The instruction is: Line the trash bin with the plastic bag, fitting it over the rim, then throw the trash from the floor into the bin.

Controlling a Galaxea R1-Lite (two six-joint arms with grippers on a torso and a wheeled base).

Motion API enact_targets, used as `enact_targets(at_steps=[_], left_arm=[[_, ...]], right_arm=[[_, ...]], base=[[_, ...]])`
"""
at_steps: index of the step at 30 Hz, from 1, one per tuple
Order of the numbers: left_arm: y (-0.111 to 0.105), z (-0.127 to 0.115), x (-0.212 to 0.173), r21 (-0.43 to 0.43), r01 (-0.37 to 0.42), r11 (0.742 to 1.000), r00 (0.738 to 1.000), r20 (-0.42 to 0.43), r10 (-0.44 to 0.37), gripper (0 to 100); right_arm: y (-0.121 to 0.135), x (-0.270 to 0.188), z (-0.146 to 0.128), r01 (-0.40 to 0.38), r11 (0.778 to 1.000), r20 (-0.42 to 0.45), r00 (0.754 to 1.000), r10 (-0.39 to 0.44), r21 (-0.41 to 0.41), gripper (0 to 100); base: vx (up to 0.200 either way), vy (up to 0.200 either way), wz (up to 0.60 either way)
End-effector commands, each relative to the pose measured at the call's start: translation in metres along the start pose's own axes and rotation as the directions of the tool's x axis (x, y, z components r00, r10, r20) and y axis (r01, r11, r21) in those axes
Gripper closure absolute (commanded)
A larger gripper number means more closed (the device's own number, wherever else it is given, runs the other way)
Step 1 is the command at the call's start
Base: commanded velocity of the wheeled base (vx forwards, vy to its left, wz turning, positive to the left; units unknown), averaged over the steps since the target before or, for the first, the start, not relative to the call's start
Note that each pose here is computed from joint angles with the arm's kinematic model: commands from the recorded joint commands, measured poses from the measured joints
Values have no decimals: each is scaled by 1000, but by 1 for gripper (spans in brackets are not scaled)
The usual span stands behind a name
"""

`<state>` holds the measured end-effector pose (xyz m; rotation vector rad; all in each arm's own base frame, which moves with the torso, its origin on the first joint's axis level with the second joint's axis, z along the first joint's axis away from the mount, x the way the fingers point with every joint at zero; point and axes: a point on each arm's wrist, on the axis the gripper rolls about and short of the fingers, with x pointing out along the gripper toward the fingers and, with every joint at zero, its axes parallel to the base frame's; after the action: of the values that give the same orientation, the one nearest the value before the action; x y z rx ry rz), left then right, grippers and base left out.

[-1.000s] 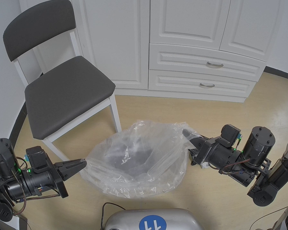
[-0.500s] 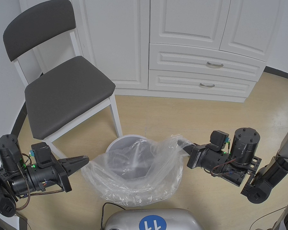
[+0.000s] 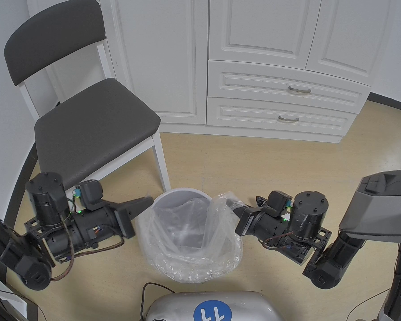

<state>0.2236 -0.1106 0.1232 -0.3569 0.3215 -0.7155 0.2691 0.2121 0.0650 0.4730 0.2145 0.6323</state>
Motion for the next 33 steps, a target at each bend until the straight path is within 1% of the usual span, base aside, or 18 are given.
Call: enact_targets(at_steps=[1, 3, 4, 5, 7, 8, 9, 10, 11, 13, 14, 17, 20, 22, 23, 26, 30, 33], left_arm=[[3, -22, 62, -72, -6, 997, 999, 50, 9, 100], [4, -30, 73, -77, 22, 997, 997, 70, -17, 100], [4, -30, 73, -77, 22, 997, 997, 70, -17, 100], [5, -40, 82, -76, 36, 996, 997, 72, -31, 100], [5, -43, 86, -78, 40, 996, 997, 67, -35, 100], [5, -45, 94, -87, 46, 995, 997, 66, -40, 100], [6, -46, 97, -103, 49, 993, 997, 67, -42, 100], [6, -46, 99, -112, 50, 992, 997, 68, -42, 100], [7, -48, 106, -141, 56, 988, 997, 69, -46, 100], [8, -49, 114, -170, 65, 983, 996, 76, -53, 100], [8, -49, 114, -170, 65, 983, 996, 76, -53, 100], [13, -54, 128, -197, 71, 978, 995, 82, -55, 100], [13, -55, 140, -206, 89, 974, 993, 96, -70, 100], [11, -56, 143, -209, 96, 973, 992, 96, -77, 100], [10, -58, 153, -215, 113, 970, 990, 106, -92, 100], [12, -65, 167, -223, 125, 967, 989, 110, -102, 100], [21, -76, 182, -230, 120, 966, 990, 104, -98, 100], [22, -79, 186, -230, 123, 965, 989, 106, -101, 100]], right_arm=[[7, 17, -27, -47, 999, -45, 998, 48, 26, 100], [9, 18, -28, -53, 997, -42, 998, 55, 63, 100], [9, 18, -28, -53, 997, -42, 998, 55, 63, 100], [8, 19, -29, -51, 994, -46, 997, 55, 95, 100], [8, 19, -30, -48, 993, -48, 997, 54, 109, 100], [7, 19, -32, -44, 989, -56, 997, 53, 139, 100], [6, 19, -34, -46, 987, -66, 996, 56, 153, 100], [5, 20, -35, -46, 987, -70, 996, 57, 156, 100], [4, 20, -38, -48, 986, -81, 995, 62, 158, 100], [3, 20, -39, -47, 987, -86, 994, 61, 153, 100], [3, 20, -39, -47, 987, -86, 994, 61, 153, 100], [0, 19, -31, -37, 989, -64, 997, 47, 146, 100], [-9, 18, -13, -22, 993, -16, 1000, 24, 114, 100], [-12, 17, -10, -17, 994, -7, 1000, 17, 104, 100], [-21, 15, 3, 4, 997, 27, 1000, -6, 79, 100], [-28, 10, 16, 21, 997, 58, 998, -26, 76, 100], [-33, 6, 22, 12, 997, 54, 998, -16, 75, 100], [-37, 4, 26, 9, 998, 59, 998, -13, 55, 100]], base=[[0, 0, 0], [0, 0, 0], [0, 0, 0], [0, 0, 0], [0, 0, 0], [0, 0, 0], [0, 0, 0], [0, 0, 0], [0, 0, 0], [0, 0, 0], [0, 0, 0], [0, 0, 0], [0, 0, 0], [0, 0, 0], [0, 0, 0], [0, 0, 0], [0, 0, 0], [0, 0, 0]])
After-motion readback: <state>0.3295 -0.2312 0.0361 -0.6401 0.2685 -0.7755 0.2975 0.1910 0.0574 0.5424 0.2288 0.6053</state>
